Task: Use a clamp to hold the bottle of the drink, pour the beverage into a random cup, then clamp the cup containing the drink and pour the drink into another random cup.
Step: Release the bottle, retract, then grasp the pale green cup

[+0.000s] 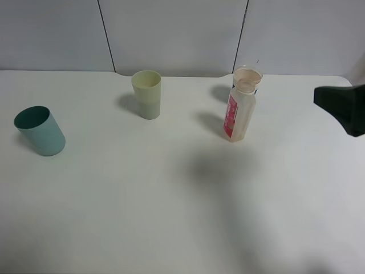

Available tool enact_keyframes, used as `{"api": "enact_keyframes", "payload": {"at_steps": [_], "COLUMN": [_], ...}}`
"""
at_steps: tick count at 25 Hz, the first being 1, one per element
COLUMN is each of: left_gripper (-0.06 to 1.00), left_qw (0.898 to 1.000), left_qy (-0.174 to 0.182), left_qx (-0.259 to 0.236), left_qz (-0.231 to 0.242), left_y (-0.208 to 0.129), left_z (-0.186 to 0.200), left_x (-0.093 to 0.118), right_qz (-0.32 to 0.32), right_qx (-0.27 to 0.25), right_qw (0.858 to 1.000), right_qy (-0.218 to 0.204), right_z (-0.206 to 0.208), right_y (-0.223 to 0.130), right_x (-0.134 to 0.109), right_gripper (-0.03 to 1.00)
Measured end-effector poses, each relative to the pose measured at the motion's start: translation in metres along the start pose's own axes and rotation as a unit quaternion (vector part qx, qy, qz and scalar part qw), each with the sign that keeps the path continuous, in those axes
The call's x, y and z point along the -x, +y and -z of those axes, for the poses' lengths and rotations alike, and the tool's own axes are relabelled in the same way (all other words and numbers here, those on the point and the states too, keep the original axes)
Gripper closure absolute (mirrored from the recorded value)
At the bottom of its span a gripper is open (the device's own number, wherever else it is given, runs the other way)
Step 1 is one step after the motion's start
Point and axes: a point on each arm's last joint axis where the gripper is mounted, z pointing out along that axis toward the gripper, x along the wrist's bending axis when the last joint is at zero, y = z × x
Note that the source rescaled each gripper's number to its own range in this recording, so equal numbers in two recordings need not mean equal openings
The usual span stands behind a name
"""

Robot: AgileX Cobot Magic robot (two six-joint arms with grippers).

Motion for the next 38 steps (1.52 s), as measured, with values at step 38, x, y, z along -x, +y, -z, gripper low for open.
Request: {"api": "enact_keyframes", "payload": {"at_steps": [38], "left_gripper": [-0.06], "left_qw": [1.000], "left_qy": [0.000], "left_qx": [0.000], "left_qz": [0.000], "left_y": [0.000], "left_z": [0.000], "left_x": [0.000], "right_qz": [-0.052], "right_qx": [-0.161], "right_qw": [0.986], "right_qy": [0.010], "right_z": [0.124], "right_y": [-0.051], "right_x": [-0.005], "right_gripper": [0.06]}}
